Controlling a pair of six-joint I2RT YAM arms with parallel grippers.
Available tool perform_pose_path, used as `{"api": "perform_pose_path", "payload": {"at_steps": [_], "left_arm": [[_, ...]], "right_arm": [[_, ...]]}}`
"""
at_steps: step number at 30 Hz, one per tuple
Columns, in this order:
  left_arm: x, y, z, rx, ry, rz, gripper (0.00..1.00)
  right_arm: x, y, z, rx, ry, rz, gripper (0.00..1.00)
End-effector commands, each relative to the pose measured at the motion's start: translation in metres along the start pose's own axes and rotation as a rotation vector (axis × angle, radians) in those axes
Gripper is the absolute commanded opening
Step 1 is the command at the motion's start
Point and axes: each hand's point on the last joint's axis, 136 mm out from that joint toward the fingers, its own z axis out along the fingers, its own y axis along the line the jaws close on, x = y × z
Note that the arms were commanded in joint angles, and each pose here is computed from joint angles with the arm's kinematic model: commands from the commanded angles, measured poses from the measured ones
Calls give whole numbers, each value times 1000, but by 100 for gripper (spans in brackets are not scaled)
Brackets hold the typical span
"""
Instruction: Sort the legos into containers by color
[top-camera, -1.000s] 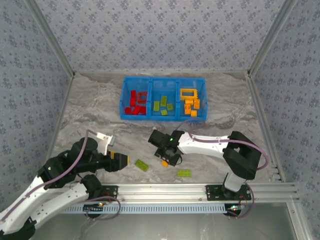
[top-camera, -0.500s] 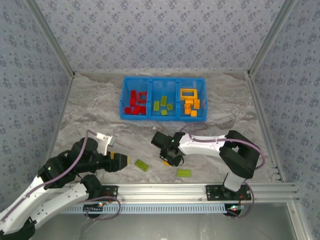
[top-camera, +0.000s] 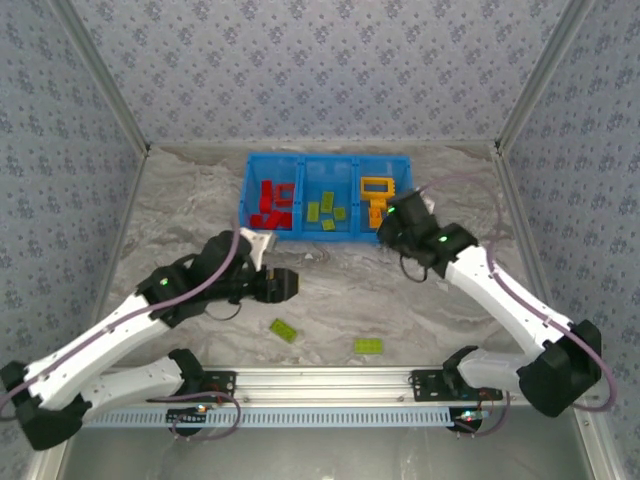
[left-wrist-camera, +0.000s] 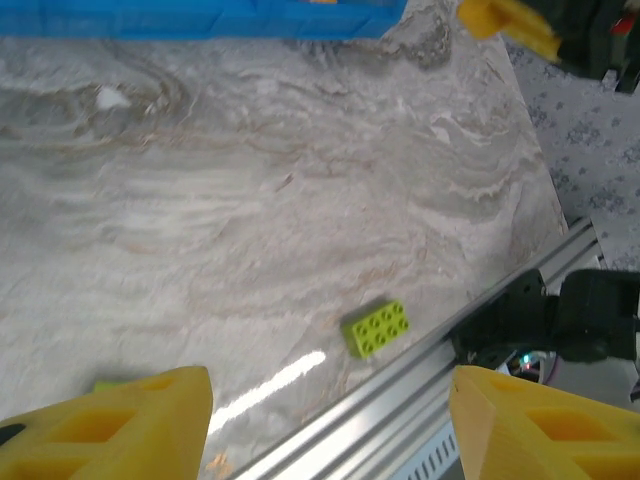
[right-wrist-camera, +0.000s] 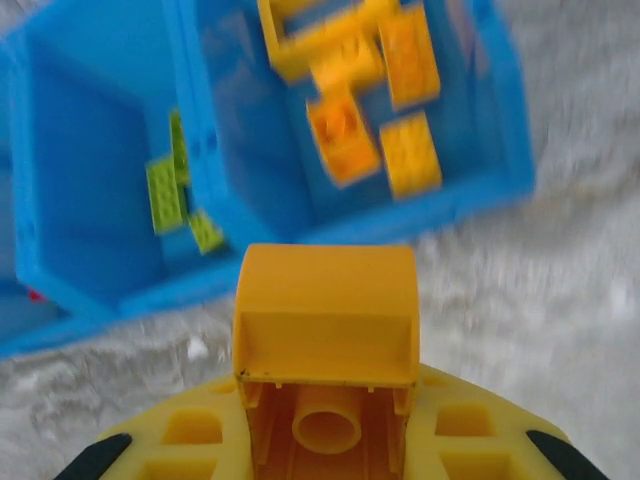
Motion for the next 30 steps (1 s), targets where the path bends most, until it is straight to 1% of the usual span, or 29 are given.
{"api": "perform_pose_path", "payload": {"at_steps": [1,2,4,6,7,8,11,16,20,26,28,30], "left_arm": [[-41,-29,11,37,-122,42,64],[-48,-33,17,16,-139,50,64],[-55,-43,29,0,-156,78,64],[-59,-51,42,-30,-179,98,63],[-60,-55,51,-39,-186,104,64],[-61,-60,58,-48,-193,115,63],[-57,-76,78,-85,-198,173,63],[-47,-93,108,-123,-147,227,62],[-41,-98,115,-111,-130,235,62],[-40,-93,109,-119,-136,231,62],[-39,-92,108,-121,-136,228,62],[-39,-90,106,-125,-137,225,62]], "right_arm": [[-9,27,23,-314,66,-306,28],[-18,29,29,-371,81,-309,28],[-28,31,47,-428,125,-305,28],[-33,36,63,-476,189,-306,28],[-29,36,74,-481,233,-301,28],[-38,43,78,-495,232,-308,28],[-37,41,105,-471,295,-289,29],[-37,34,141,-418,375,-221,30],[-30,25,160,-377,415,-181,32],[-18,14,177,-337,458,-150,33],[-16,13,178,-330,464,-150,38],[-15,11,179,-314,466,-152,46]]}}
